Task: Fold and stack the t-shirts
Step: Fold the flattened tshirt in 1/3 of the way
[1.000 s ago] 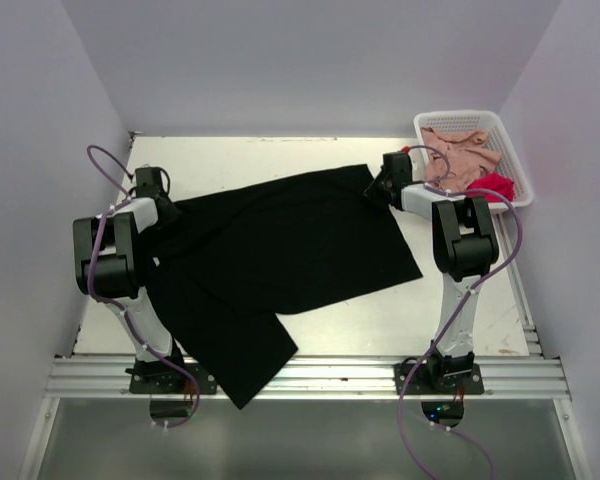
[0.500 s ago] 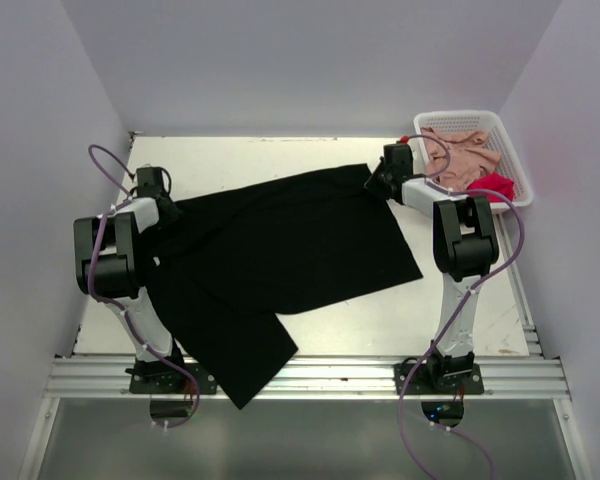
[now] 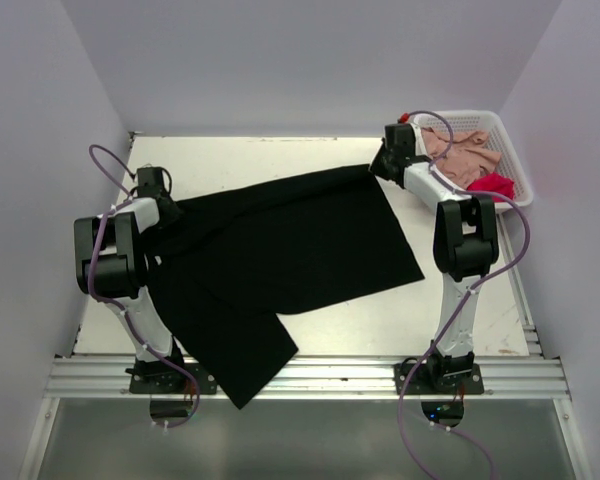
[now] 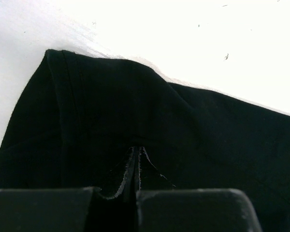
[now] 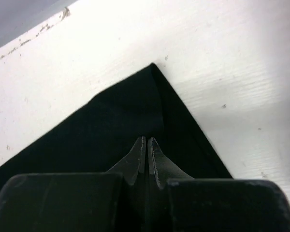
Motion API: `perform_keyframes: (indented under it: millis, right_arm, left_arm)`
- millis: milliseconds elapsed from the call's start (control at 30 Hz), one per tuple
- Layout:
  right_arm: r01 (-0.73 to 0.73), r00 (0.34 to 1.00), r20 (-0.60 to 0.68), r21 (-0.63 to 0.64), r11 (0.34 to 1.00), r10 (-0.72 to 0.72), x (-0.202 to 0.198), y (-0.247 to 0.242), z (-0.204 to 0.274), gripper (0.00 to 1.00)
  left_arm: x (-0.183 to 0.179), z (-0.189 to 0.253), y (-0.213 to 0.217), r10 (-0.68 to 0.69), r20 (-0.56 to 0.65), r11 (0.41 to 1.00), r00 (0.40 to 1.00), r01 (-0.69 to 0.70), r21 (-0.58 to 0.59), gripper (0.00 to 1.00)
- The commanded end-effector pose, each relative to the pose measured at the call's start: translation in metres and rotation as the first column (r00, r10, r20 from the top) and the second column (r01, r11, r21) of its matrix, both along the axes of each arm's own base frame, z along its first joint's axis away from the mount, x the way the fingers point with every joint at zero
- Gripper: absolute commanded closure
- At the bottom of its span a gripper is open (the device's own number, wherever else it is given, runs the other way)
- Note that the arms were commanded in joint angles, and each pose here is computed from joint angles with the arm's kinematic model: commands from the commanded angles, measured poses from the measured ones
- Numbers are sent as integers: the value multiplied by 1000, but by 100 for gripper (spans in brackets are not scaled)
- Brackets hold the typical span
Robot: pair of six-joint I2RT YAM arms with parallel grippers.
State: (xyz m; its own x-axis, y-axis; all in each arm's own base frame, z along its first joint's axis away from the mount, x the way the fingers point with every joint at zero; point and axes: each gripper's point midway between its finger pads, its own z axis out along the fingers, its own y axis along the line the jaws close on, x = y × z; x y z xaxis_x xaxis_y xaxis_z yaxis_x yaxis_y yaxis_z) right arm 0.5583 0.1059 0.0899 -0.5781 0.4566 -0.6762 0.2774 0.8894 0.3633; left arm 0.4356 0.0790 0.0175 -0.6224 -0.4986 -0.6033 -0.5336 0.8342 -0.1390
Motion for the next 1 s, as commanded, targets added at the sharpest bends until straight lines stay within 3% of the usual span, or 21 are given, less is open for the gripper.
perform_keyframes:
  millis: [0,33,200,333,433,633,767,967]
  right_arm:
    - [22,1000,23,-144,989,-19,7,-22,24,100]
    - [22,1000,24,-157,987,-18,8,-23,25,100]
    - [24,1000,11,-230,973,-22,5,-31,26,73]
    - [14,1000,5,-255,967,-13,2,-30,26,69]
    - [11,1000,8,-257,966,-9,1,-28,28,57]
    - [-64,996,43,-179,982,73,-3,-8,32,56]
    - [-188,972,124,-86,978,198,-15,22,52,55]
    - [-286,942,160,-70,956,294,-38,42,67,55]
  left_arm:
    - [-16,-26,-15,-27,-79,999,996,24,-47,100]
    - [-16,-26,-15,-27,-79,999,996,24,-47,100]
    - [-16,-26,-15,-27,-81,999,996,24,-47,100]
    - [-16,-26,-15,-27,-81,999,996,24,-47,100]
    - [-16,-25,-14,-25,-81,999,996,22,-44,100]
    - [-11,-14,-16,-36,-46,998,998,34,-47,100]
    - [3,22,-25,-83,85,995,993,88,-50,100]
    - [22,115,-50,-201,358,979,912,202,35,52]
